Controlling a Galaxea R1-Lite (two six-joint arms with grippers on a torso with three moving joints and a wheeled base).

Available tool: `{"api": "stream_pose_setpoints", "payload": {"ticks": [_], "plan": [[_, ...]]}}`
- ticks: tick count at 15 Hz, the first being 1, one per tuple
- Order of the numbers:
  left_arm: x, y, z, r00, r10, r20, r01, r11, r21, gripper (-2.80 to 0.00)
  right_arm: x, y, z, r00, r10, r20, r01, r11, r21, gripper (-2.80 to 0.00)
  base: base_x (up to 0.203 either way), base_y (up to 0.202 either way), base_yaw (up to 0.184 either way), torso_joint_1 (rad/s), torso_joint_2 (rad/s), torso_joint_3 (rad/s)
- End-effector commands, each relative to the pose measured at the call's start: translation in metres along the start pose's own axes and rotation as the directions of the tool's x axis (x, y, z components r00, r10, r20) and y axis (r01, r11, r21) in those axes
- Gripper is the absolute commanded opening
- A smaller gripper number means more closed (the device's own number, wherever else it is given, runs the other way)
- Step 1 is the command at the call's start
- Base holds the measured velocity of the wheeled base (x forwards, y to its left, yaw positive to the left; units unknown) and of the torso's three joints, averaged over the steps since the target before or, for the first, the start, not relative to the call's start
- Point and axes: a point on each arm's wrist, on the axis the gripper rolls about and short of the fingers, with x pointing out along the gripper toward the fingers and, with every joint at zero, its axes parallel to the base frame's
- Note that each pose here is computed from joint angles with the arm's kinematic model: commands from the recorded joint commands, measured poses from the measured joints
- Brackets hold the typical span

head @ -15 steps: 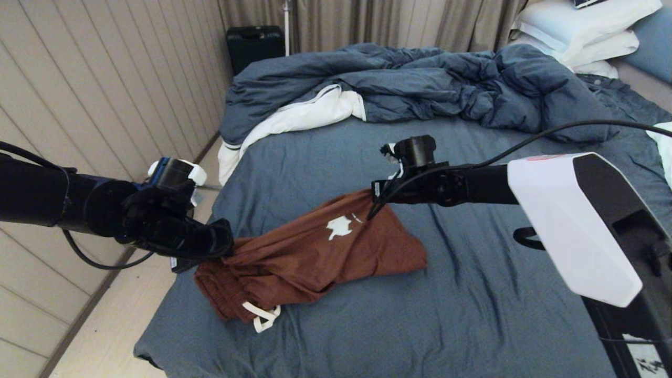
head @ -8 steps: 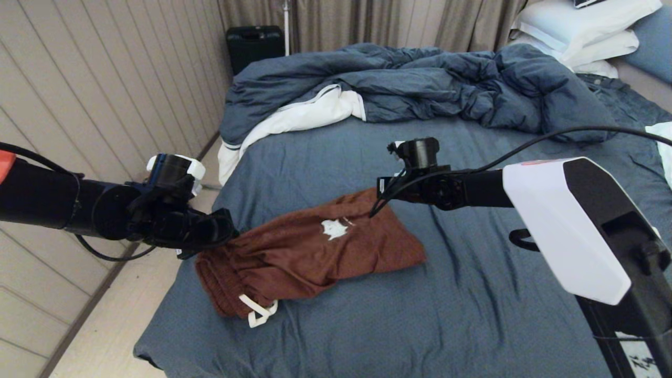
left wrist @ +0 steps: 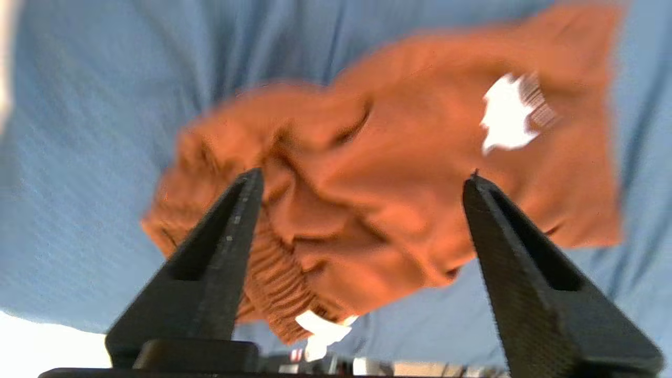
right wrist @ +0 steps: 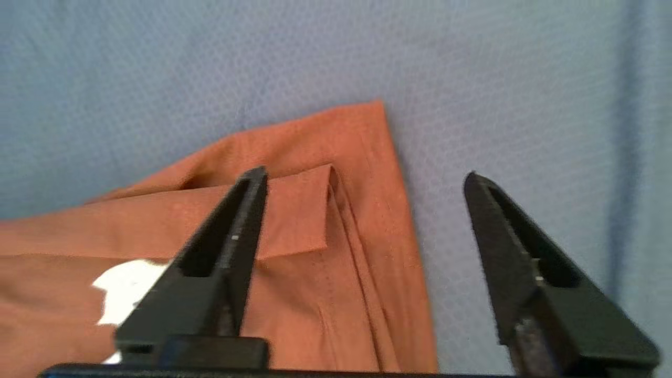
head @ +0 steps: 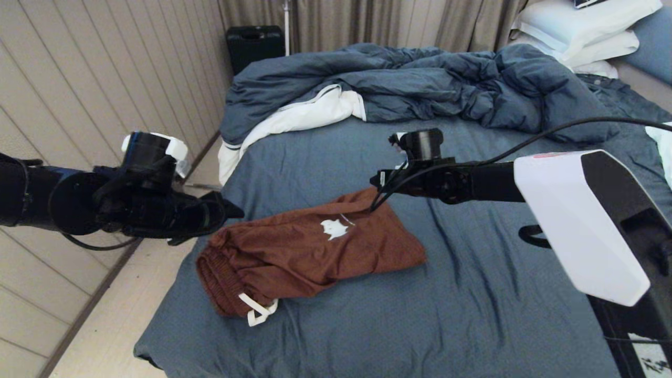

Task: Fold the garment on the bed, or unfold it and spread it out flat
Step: Fold the brown shorts

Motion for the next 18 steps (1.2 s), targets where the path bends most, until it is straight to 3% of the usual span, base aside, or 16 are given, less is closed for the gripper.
{"api": "stream_pose_setpoints", "payload": {"ticks": [1,5,6,7,12,16,18], "plan": [[-0.036,-0.006,0.014,0.994,-0.046,0.098,0.044,0.999,0.019,0.00,-0.024,0.000,0.021,1.000,0.002,0.026,-0.002,1.000,0.005,0.00,0.000,0.000,0.000,0.000,0.00,0.000],[-0.070,-0.002,0.019,0.988,-0.016,0.155,0.012,1.000,0.026,0.00,-0.056,-0.004,0.036,1.000,0.001,0.025,-0.001,1.000,0.015,0.00,0.000,0.000,0.000,0.000,0.00,0.000],[-0.083,-0.001,0.016,0.987,-0.010,0.159,0.005,0.999,0.036,0.00,-0.068,-0.005,0.037,1.000,0.000,0.016,0.000,1.000,0.015,-2.80,0.000,0.000,0.000,0.000,0.00,0.000],[-0.095,0.002,0.011,0.989,-0.001,0.149,-0.007,0.999,0.052,-2.80,-0.081,-0.006,0.039,1.000,0.000,0.005,0.000,1.000,0.014,-2.80,0.000,0.000,0.000,0.000,0.00,0.000],[-0.122,0.020,-0.024,0.995,0.036,0.093,-0.048,0.990,0.131,-2.80,-0.127,-0.028,0.029,0.988,0.012,-0.152,-0.008,1.000,0.028,-2.80,0.000,0.000,0.000,0.000,0.00,0.000],[-0.088,0.032,-0.025,0.996,0.089,0.011,-0.090,0.991,0.095,-2.80,-0.112,-0.045,0.017,0.977,-0.015,-0.212,0.025,0.999,0.046,-2.80,0.000,0.000,0.000,0.000,0.00,0.000],[-0.067,0.034,-0.021,0.996,0.084,0.018,-0.085,0.994,0.074,-2.80,-0.098,-0.043,0.010,0.972,-0.004,-0.237,0.015,0.999,0.044,-2.80,0.000,0.000,0.000,0.000,0.00,0.000]]}}
